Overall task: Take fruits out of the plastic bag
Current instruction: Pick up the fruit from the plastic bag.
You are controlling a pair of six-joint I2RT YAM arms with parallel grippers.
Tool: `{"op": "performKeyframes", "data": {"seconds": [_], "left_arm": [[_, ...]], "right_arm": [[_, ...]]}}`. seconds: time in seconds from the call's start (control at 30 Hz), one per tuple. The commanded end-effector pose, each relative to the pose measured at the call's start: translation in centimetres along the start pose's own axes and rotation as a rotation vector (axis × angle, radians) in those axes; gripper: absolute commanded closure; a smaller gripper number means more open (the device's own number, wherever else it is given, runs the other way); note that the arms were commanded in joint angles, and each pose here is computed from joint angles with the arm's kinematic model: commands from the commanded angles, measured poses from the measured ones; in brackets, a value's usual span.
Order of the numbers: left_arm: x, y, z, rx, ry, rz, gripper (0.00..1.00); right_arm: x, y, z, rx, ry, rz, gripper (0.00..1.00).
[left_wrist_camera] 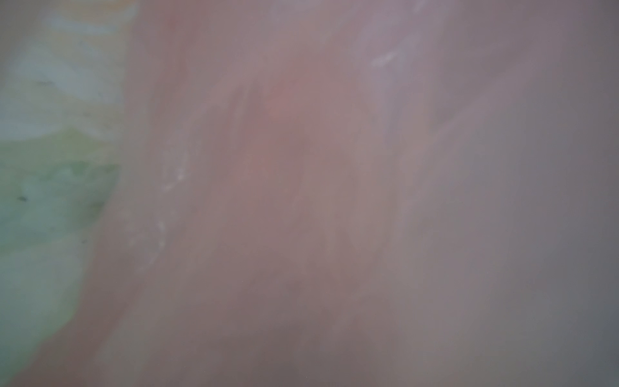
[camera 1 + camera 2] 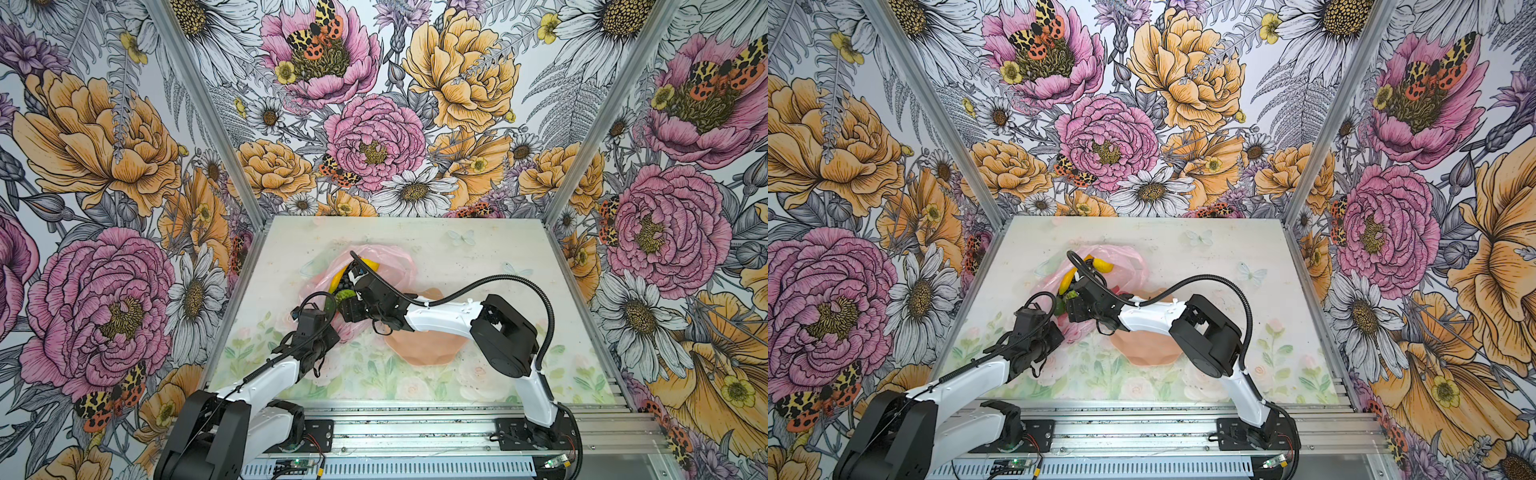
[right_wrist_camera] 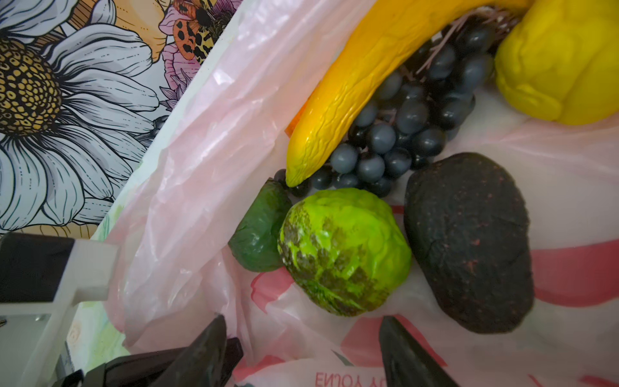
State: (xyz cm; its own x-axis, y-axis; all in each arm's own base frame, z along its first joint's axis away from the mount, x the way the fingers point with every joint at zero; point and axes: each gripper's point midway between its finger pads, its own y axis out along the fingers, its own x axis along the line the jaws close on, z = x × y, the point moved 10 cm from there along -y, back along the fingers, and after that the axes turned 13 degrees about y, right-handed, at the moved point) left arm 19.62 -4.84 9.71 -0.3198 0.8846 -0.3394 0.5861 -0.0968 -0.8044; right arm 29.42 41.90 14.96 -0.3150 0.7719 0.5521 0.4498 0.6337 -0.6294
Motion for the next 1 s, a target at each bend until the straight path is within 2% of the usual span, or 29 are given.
{"op": "performKeyframes", "data": {"seconds": [0.0,0.27,0.73,0.97], "left_arm": [[0.2,-0.1,0.0,-0.012,-0.01,0.012,1.0],[0.1,-0.1,-0.1,-0.016,-0.005,0.017,1.0],[0.2,-0.1,0.0,-0.008,0.008,0.02,1.0],[0.2,-0.1,-0.1,-0.006,0.008,0.017,1.0]], "right_arm": [[-1.2,1.4,-0.8,-0.025,0.02,0.051,0.27],[-2.4,4.1,-0.5,-0.015,0.0,0.1,0.3],[-1.7,7.2,-3.1,-0.058,-0.106,0.047,0.17],[-1.7,8.4,-3.6,-0.064,-0.129,0.031,0.19]]}}
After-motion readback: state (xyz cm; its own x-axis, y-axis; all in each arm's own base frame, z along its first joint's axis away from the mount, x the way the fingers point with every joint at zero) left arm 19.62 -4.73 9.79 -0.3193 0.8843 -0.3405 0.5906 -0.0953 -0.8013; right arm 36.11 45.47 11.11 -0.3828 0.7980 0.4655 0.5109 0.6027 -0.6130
